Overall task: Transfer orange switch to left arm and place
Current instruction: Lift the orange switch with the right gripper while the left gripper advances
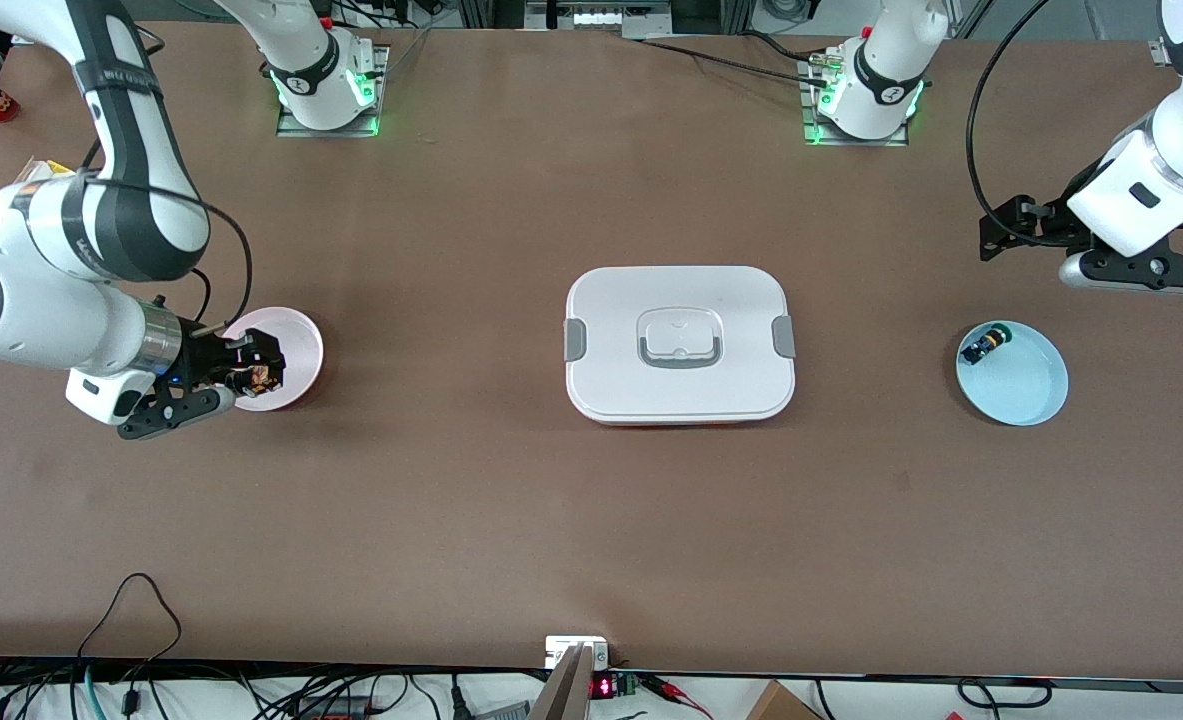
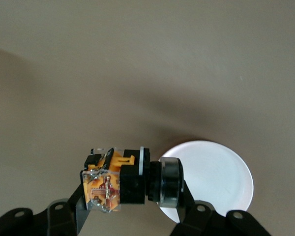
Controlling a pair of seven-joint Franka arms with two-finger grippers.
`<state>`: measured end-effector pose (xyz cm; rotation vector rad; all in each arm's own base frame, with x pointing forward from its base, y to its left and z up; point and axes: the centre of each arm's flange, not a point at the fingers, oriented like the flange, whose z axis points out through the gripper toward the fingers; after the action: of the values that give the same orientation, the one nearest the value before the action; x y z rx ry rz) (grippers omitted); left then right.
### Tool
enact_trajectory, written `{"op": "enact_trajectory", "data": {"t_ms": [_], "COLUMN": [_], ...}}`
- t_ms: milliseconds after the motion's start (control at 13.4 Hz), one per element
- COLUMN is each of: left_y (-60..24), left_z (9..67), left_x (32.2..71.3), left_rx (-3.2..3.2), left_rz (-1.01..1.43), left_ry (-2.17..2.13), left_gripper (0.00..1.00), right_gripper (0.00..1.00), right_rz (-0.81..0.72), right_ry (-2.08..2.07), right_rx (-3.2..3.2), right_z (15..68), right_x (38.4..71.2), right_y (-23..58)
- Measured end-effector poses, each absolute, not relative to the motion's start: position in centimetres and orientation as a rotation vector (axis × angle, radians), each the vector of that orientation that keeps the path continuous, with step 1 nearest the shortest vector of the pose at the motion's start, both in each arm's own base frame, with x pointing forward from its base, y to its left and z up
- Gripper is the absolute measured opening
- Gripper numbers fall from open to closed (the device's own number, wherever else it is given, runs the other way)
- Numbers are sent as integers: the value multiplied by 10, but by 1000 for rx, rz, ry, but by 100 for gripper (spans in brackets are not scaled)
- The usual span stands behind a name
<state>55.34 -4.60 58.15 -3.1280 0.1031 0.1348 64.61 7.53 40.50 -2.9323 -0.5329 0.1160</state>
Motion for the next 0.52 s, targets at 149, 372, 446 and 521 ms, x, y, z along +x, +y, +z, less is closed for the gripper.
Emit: {"op": "enact_trajectory", "data": {"t_ms": [149, 372, 446, 521], "left_y": [-48, -50, -51, -52], "left_z": [582, 581, 581, 580], "left_x": [553, 552, 551, 550], "left_rx": [-3141, -3169, -3179, -3187], "left_rz": [137, 152, 170, 186], "left_ry": [104, 101, 99, 98], "left_gripper": [100, 100, 100, 100], "right_gripper": [72, 72, 72, 72], "right_rz": [20, -100, -138, -178], "right_ry": [-615, -696, -810, -951], "right_rx": [-2866, -2687, -2625, -2553], "right_z": [443, 494, 506, 516], "right_x": [648, 642, 637, 631], "right_y": [118, 174, 189, 203]}}
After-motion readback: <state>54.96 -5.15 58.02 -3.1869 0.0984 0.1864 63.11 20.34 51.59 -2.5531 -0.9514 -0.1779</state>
